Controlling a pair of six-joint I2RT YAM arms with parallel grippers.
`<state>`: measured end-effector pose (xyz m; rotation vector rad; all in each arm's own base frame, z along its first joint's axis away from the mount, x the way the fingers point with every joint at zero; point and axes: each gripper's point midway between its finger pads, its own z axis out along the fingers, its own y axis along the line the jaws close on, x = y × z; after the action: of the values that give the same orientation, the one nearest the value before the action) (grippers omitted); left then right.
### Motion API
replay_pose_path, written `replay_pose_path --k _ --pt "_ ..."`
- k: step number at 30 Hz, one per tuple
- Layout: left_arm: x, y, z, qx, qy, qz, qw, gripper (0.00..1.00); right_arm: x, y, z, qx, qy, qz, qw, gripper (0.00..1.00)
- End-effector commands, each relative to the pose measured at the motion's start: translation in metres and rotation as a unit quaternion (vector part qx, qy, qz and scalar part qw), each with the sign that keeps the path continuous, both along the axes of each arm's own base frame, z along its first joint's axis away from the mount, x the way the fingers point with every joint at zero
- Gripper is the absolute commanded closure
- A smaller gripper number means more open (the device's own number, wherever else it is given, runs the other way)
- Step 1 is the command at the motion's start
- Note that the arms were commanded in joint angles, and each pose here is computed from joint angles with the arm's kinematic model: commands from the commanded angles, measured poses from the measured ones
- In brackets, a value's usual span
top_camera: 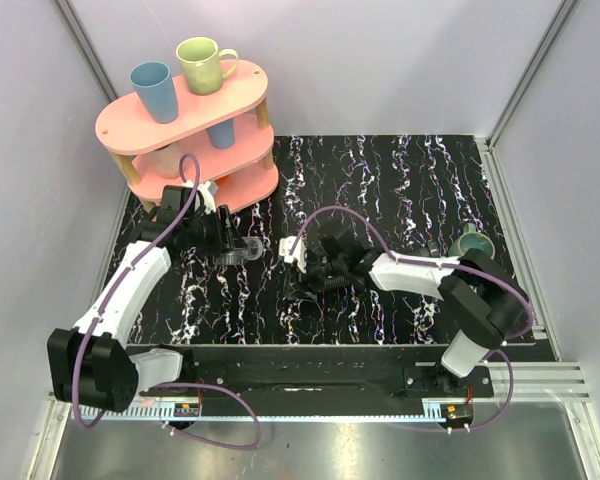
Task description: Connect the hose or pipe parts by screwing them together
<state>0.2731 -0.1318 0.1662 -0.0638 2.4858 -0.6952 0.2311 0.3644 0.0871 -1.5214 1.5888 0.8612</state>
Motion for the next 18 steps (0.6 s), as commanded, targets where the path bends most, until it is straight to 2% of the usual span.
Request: replay_pose_path --k 1,3,5,9,18 --pt "0.009 0.01 -0.015 0.002 0.013 0.032 0.999 1.0 0.004 0.021 0.007 0.019 -0.058 0.021 0.998 0.5" --pt "0.008 0.009 -0.017 -0.001 0.01 0.028 1.0 1.0 -0.001 0.027 -0.003 0.015 -0.067 0.027 0.997 0.48" --pt "0.007 0.007 -0.018 -0.005 0.006 0.022 1.0 1.0 -0.002 0.033 -0.005 0.031 -0.084 0.027 0.996 0.38" --pt "0.004 0.005 -0.024 -0.01 0.015 0.019 1.0 1.0 -0.008 0.042 -0.014 0.027 -0.107 0.047 0.993 0.31" --pt "0.0 0.006 -0.035 -0.007 0.034 0.023 0.999 1.0 -0.016 0.046 -0.026 0.017 -0.108 0.083 0.991 0.14"
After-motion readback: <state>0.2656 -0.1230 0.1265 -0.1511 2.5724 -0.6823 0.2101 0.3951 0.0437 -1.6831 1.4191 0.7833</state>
